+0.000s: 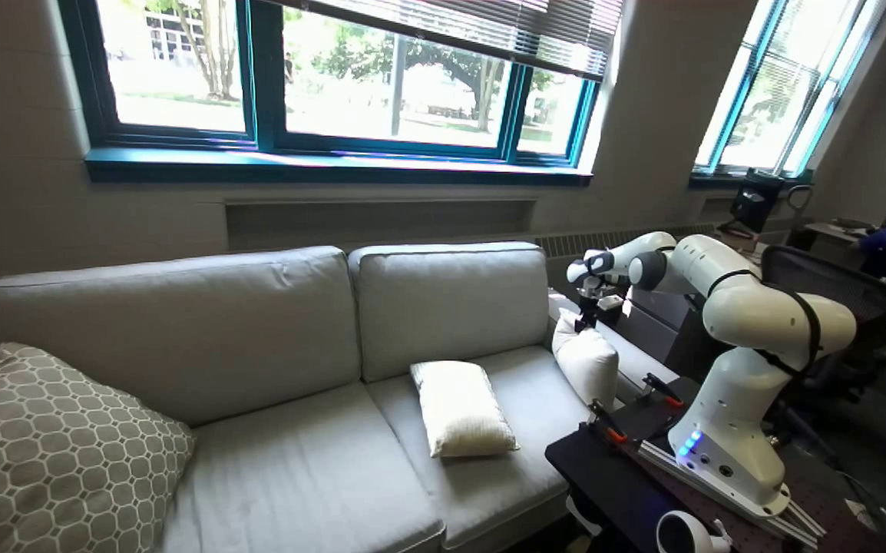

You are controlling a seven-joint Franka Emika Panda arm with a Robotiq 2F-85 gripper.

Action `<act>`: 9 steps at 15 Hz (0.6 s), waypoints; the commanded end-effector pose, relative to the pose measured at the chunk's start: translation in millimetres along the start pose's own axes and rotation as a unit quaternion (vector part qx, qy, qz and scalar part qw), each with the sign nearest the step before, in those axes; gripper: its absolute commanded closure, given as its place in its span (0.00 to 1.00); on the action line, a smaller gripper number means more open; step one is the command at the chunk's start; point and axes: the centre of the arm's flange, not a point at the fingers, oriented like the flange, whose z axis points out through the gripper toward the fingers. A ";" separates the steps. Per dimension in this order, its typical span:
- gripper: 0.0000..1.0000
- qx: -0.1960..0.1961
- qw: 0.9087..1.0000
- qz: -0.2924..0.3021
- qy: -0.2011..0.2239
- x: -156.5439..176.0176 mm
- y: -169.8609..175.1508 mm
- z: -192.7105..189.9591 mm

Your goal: Stack the pillows at the edge of the sofa.

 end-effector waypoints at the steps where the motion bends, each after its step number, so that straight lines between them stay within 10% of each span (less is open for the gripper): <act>1: 0.99 -0.019 0.995 -0.090 -0.025 32.1 18.2 1.3; 9: 0.99 -0.162 0.972 -0.110 -0.130 9.3 56.2 -26.0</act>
